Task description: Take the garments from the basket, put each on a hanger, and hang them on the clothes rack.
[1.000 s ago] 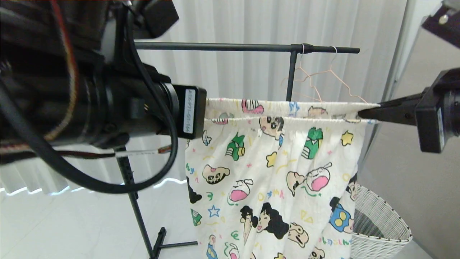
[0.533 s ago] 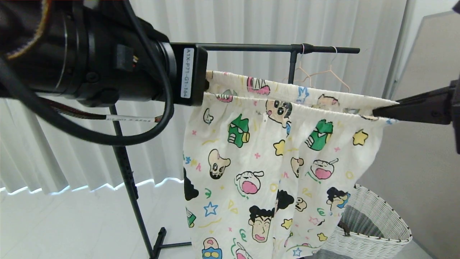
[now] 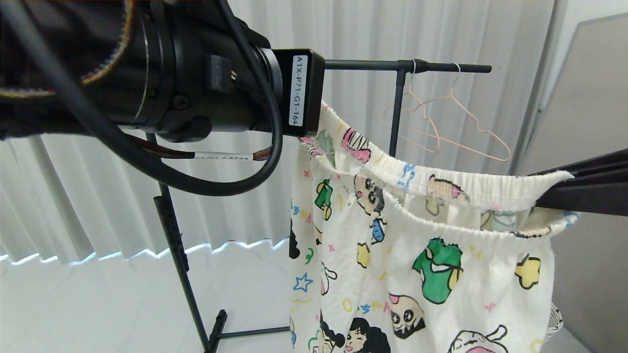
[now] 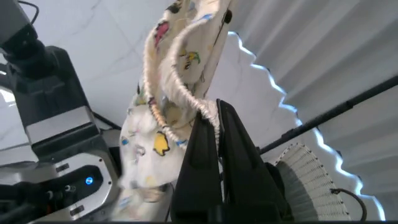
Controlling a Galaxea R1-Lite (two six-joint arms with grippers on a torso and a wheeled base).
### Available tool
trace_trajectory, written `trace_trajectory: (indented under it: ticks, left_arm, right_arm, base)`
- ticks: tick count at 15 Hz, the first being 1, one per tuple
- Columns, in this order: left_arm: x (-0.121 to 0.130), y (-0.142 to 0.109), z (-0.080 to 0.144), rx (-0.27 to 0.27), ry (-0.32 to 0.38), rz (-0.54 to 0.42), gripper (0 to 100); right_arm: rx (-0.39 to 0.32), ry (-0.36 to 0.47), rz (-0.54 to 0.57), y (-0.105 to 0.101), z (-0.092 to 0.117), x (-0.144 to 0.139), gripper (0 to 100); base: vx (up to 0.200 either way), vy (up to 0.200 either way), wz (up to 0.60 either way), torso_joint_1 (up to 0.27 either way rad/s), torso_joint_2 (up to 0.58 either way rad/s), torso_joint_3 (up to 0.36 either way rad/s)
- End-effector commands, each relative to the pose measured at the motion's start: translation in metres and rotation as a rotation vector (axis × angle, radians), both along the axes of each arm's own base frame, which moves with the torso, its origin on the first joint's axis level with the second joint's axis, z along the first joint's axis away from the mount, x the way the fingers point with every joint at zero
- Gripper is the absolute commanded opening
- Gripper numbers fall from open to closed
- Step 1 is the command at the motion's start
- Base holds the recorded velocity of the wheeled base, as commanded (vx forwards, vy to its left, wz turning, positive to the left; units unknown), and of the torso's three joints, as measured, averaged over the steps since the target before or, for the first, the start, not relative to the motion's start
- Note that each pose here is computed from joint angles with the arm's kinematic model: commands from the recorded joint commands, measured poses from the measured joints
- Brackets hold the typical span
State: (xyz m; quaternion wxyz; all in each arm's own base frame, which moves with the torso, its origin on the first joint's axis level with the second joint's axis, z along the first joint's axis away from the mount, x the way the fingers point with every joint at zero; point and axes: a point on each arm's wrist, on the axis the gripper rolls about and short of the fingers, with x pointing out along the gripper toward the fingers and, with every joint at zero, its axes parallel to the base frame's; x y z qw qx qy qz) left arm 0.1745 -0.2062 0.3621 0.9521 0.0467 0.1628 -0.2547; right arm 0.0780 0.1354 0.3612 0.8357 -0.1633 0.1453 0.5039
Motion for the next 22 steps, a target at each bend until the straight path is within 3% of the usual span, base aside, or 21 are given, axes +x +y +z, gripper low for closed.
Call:
trace_trajectory:
  ticks: [1,5,7,8,9,10,14,16,18,19,20,21,22]
  left_arm:
    - [-0.004,0.003,0.001,-0.001,-0.003,-0.005,0]
    - [-0.061,0.056,-0.013,0.093,0.067,-0.070,0]
    - [-0.088,0.066,-0.021,0.105,0.073,-0.176,0]
    - [-0.115,0.072,-0.026,0.107,0.068,-0.323,0]
    - [-0.127,0.072,-0.030,0.117,0.069,-0.400,0]
    - [-0.133,0.071,-0.033,0.126,0.072,-0.444,0]
    - [-0.134,0.069,-0.034,0.133,0.073,-0.454,0]
    - [-0.132,0.070,-0.035,0.135,0.075,-0.433,0]
    - [-0.121,0.066,-0.036,0.153,0.078,-0.369,0]
    - [-0.110,0.061,-0.039,0.180,0.080,-0.305,0]
    - [-0.081,0.053,-0.044,0.256,0.068,-0.117,0]
    - [-0.064,0.046,-0.045,0.288,0.055,-0.002,0]
    - [-0.056,0.036,-0.042,0.296,0.043,0.037,0]
  right_arm:
    - [-0.022,0.013,0.004,0.010,-0.004,0.005,0]
    - [0.062,-0.039,-0.095,0.037,-0.003,0.045,0]
    - [0.077,-0.046,-0.112,0.045,-0.004,0.059,0]
    - [0.098,-0.046,-0.105,0.053,-0.005,0.071,0]
    - [0.111,-0.046,-0.085,0.060,-0.005,0.076,0]
    - [0.116,-0.046,-0.078,0.067,-0.005,0.081,0]
    - [0.128,-0.055,-0.077,0.074,0.000,0.087,0]
    - [0.136,-0.063,-0.093,0.064,0.005,0.083,0]
    - [0.116,-0.050,-0.122,0.040,0.010,0.071,0]
    - [0.106,-0.043,-0.130,0.028,0.013,0.063,0]
    - [0.087,-0.029,-0.132,0.007,0.018,0.045,0]
    - [0.064,-0.017,-0.123,-0.006,0.019,0.032,0]
    - [0.032,-0.007,-0.099,-0.015,0.016,0.020,0]
  base:
    - [0.000,0.000,0.00,0.000,0.00,0.000]
    - [0.000,0.000,0.00,0.000,0.00,0.000]
    - [0.000,0.000,0.00,0.000,0.00,0.000]
    - [0.000,0.000,0.00,0.000,0.00,0.000]
    - [0.000,0.000,0.00,0.000,0.00,0.000]
    - [0.000,0.000,0.00,0.000,0.00,0.000]
    - [0.000,0.000,0.00,0.000,0.00,0.000]
    - [0.000,0.000,0.00,0.000,0.00,0.000]
    - [0.000,0.000,0.00,0.000,0.00,0.000]
    - [0.000,0.000,0.00,0.000,0.00,0.000]
    - [0.000,0.000,0.00,0.000,0.00,0.000]
    - [0.000,0.000,0.00,0.000,0.00,0.000]
    - [0.000,0.000,0.00,0.000,0.00,0.000]
